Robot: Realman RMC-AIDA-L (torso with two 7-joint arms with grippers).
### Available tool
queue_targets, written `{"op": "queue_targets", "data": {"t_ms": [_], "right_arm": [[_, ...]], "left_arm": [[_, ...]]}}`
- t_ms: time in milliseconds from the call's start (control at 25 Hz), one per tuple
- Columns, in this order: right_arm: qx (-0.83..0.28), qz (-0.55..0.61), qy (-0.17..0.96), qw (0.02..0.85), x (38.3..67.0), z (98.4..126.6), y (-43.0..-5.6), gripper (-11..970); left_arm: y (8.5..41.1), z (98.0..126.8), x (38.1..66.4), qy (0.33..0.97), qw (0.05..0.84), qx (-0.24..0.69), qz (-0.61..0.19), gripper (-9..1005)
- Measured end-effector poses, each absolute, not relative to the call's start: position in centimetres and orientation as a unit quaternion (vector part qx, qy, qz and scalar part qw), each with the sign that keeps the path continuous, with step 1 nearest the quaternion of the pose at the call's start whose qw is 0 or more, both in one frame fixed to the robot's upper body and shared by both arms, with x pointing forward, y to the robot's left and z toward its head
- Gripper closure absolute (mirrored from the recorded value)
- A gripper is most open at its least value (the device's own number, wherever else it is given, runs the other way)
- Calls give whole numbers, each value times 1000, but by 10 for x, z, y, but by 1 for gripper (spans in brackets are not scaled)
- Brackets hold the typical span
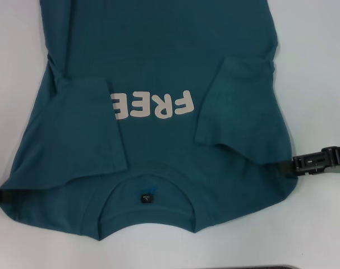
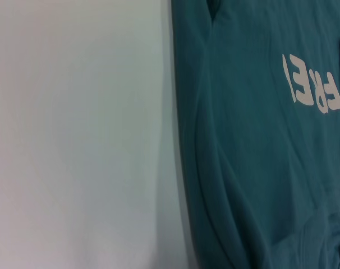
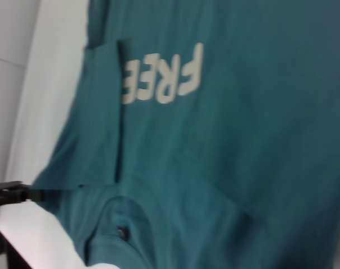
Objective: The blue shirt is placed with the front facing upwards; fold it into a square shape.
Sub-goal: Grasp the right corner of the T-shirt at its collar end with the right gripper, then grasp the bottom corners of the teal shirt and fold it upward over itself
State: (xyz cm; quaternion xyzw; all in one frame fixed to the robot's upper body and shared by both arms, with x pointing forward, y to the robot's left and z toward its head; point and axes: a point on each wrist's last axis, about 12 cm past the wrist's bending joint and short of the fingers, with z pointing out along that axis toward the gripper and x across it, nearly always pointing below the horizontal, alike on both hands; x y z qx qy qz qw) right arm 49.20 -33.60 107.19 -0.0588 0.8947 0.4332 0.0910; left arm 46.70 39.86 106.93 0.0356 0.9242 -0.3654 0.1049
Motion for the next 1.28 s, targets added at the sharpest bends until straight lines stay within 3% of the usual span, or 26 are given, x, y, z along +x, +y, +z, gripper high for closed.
{"op": "queue_targets", "data": {"t_ms": [1280], "right_arm": [[-26,410,908,83,477,1067,-361,260]], "left_arm": [[393,1069,474,925,104,45,-363,968]]}}
